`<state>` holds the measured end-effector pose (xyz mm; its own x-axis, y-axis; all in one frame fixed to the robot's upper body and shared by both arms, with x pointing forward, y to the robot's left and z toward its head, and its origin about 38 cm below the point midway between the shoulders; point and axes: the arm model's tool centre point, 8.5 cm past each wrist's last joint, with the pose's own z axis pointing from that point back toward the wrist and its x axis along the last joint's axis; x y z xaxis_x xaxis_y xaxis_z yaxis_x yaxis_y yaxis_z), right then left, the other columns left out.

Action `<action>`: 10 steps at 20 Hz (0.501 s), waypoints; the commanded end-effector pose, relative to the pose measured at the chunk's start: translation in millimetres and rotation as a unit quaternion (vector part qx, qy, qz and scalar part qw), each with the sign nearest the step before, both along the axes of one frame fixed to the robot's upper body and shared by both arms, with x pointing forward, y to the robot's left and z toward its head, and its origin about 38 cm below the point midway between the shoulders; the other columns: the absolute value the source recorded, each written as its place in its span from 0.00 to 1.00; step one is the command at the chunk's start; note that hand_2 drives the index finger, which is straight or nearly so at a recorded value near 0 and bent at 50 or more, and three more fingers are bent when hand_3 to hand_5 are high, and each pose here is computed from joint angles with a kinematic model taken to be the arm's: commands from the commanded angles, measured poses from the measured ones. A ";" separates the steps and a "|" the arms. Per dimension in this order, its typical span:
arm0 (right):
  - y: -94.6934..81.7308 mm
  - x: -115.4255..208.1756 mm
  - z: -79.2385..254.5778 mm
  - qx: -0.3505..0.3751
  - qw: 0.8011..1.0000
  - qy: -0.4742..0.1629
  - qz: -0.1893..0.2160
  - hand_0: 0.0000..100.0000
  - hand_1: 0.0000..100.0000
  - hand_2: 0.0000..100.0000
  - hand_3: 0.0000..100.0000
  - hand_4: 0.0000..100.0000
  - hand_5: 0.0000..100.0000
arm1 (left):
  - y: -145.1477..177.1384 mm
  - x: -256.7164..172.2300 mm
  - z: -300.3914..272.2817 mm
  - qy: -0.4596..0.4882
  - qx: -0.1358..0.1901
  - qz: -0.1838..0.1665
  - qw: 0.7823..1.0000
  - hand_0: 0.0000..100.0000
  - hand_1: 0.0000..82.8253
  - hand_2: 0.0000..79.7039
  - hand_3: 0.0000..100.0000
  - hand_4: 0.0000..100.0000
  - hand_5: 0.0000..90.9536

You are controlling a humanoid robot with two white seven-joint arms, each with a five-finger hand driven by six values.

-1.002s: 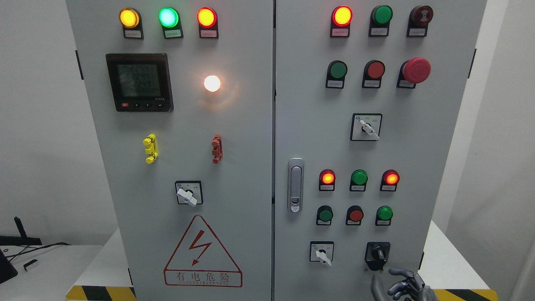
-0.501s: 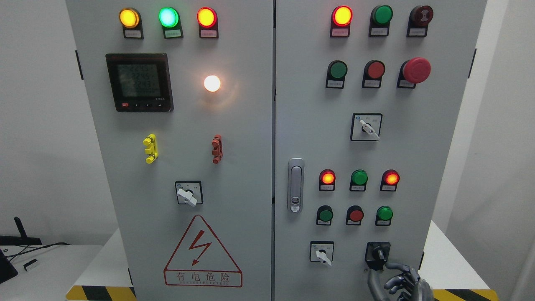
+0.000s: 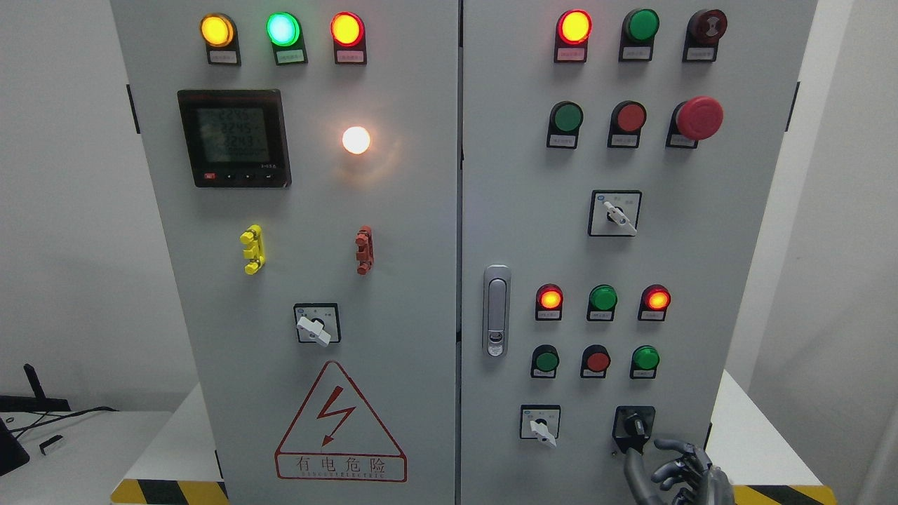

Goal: Trip black knob to open circuit
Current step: 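Raise the right hand up toward the black rotary knob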

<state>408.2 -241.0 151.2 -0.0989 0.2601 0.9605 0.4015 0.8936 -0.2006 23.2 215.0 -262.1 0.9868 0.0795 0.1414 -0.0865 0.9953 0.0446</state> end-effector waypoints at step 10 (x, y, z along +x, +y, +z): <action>-1.8 3.6 0.4 0.001 1.000 0.001 -0.002 0.21 0.70 0.44 0.79 0.82 0.97 | -0.9 0.3 0.0 0.000 -0.001 -0.015 1.000 0.12 0.47 0.00 0.00 0.00 0.00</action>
<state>409.9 -242.6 150.9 -0.0956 0.2595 0.9610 0.4050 0.8920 -0.2006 23.2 215.1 -262.1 0.9868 0.0795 0.1413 -0.0866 0.9952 0.0448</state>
